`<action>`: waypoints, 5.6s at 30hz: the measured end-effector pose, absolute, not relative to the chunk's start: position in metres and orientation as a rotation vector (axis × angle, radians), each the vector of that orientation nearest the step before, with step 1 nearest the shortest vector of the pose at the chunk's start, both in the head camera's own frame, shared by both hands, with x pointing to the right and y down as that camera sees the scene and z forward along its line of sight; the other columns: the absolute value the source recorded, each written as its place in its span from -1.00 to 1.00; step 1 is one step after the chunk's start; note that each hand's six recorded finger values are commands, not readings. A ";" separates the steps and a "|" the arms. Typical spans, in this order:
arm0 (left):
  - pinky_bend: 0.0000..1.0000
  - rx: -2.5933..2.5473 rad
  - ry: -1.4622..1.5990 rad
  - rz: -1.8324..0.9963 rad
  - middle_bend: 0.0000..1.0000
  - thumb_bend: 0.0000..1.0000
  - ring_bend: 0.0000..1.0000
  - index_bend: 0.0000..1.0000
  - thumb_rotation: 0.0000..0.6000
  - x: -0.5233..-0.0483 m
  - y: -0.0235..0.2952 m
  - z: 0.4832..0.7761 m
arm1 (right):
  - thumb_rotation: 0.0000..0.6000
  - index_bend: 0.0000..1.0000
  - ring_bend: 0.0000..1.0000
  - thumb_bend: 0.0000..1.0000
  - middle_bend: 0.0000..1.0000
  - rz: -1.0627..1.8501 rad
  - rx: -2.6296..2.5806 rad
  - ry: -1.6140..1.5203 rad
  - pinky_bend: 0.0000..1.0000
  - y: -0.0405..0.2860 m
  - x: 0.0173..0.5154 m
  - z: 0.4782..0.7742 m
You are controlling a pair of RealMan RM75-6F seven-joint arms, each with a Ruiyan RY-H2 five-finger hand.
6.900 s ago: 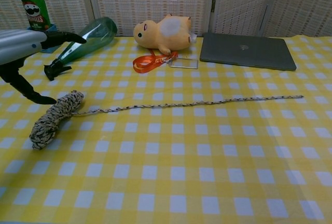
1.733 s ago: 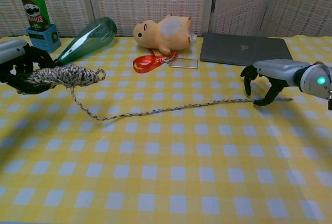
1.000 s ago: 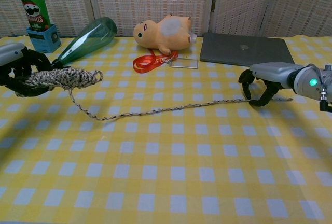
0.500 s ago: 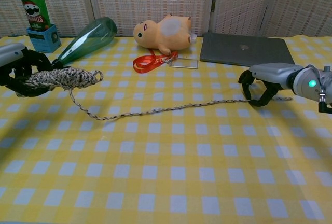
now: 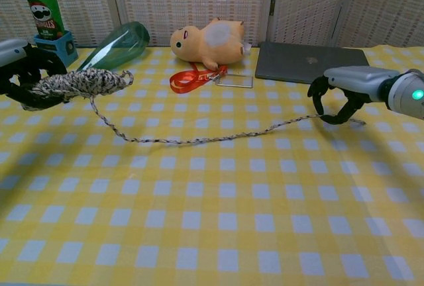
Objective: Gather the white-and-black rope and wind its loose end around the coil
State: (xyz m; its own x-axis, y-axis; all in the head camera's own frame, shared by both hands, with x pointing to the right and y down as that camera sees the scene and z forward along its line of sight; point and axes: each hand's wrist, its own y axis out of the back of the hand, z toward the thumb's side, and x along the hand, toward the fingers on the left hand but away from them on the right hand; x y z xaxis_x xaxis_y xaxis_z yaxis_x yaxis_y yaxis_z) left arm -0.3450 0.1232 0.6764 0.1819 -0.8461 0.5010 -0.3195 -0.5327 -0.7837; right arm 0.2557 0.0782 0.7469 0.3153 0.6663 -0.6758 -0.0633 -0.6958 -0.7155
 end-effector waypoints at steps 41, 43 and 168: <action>0.37 -2.400 0.999 -0.995 0.54 0.54 0.35 0.55 1.00 -0.148 0.110 0.608 | 1.00 0.29 -0.54 0.24 -0.50 0.702 -1.932 -0.690 -0.69 0.008 0.079 0.508; 0.37 -2.456 0.997 -0.970 0.54 0.54 0.35 0.55 1.00 -0.142 0.114 0.606 | 1.00 0.29 -0.53 0.24 -0.50 0.732 -1.906 -0.711 -0.69 -0.001 0.079 0.511; 0.37 -2.456 1.543 -0.701 0.57 0.57 0.34 0.57 1.00 -0.204 0.069 0.594 | 1.00 0.39 -0.48 0.26 -0.43 0.844 -1.783 -0.674 -0.71 -0.012 0.120 0.562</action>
State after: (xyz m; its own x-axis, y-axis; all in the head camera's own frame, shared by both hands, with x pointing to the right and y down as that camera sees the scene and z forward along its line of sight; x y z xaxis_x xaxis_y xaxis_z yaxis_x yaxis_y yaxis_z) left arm -0.2043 0.0687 0.5944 0.3586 -0.8830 0.3029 -0.8091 -0.4558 -0.3708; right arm 0.1198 -0.0117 0.5621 0.5997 0.7651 -0.2346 0.0601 -0.3354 -0.9402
